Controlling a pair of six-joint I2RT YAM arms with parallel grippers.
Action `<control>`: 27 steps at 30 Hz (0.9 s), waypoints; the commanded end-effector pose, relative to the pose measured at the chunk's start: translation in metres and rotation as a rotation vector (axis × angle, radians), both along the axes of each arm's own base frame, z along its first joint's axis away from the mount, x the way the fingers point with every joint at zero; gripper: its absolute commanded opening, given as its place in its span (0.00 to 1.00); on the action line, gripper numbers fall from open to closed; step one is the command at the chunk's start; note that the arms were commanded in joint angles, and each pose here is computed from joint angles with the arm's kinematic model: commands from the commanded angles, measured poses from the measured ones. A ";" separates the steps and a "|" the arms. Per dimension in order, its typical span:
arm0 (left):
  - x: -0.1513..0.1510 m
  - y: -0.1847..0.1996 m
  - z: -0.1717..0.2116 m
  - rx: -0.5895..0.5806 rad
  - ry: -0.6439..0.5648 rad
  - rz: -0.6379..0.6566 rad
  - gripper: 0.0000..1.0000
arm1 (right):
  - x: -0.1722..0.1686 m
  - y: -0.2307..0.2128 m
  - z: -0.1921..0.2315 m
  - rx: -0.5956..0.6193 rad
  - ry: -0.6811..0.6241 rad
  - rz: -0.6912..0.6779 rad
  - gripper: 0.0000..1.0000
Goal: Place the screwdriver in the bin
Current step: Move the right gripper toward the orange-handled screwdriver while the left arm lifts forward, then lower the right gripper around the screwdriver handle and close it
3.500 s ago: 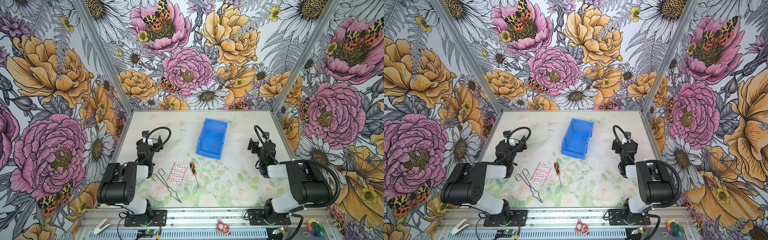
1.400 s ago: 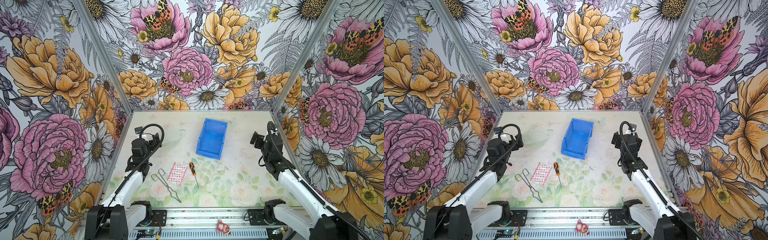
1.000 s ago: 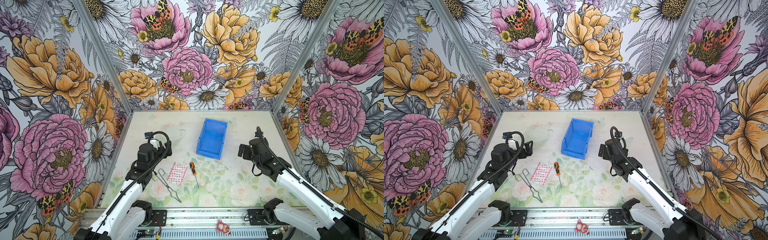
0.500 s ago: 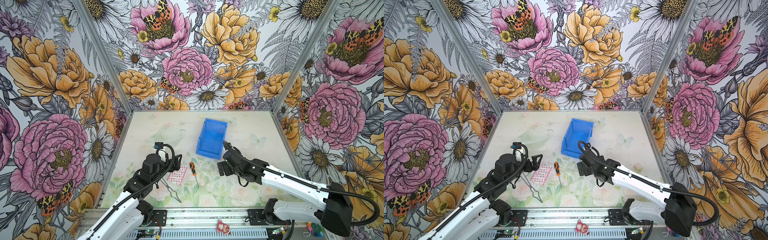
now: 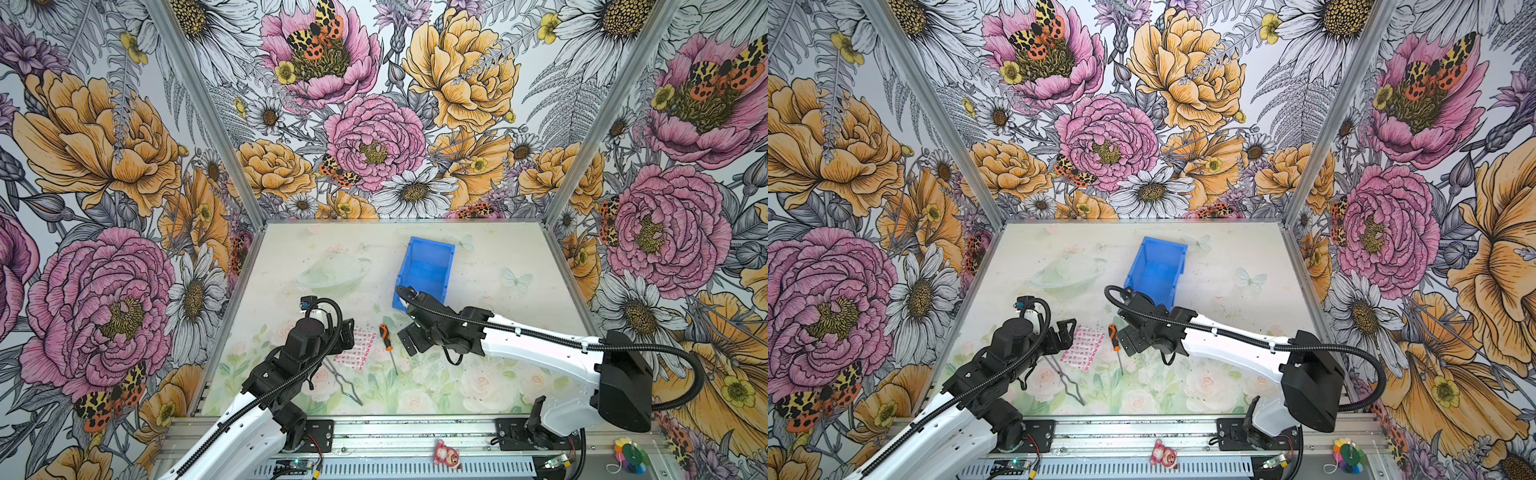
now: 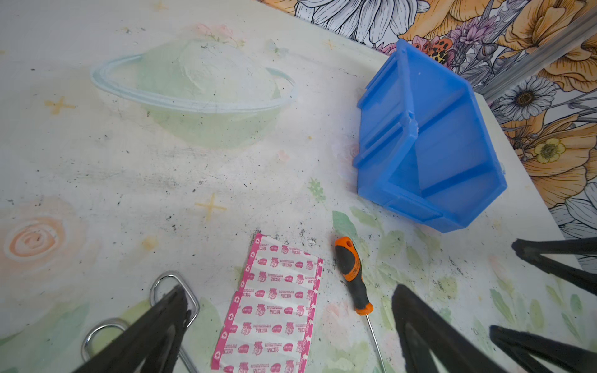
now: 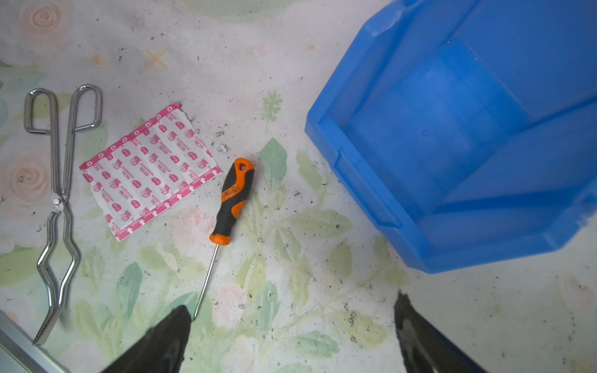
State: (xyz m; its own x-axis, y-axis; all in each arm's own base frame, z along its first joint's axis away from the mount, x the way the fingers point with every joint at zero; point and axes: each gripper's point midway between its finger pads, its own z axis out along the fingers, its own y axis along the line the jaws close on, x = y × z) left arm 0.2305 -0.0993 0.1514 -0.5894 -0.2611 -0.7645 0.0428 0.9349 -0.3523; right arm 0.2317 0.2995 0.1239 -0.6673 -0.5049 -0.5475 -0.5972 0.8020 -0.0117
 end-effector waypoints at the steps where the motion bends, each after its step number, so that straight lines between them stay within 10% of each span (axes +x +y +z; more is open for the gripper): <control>1: -0.001 0.009 0.004 0.027 0.000 0.034 0.99 | 0.001 0.021 -0.006 0.022 0.030 0.038 0.99; 27: -0.004 0.010 -0.015 0.009 0.018 0.048 0.99 | 0.014 0.073 -0.081 -0.026 0.176 -0.129 0.78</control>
State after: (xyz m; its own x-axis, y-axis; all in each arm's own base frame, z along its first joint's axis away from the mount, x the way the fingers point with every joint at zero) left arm 0.2253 -0.0925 0.1367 -0.6057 -0.2593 -0.7522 0.0129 0.9421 -0.3351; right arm 0.2392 0.3604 0.0386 -0.8025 -0.4633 -0.3759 -0.5150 0.8561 0.0443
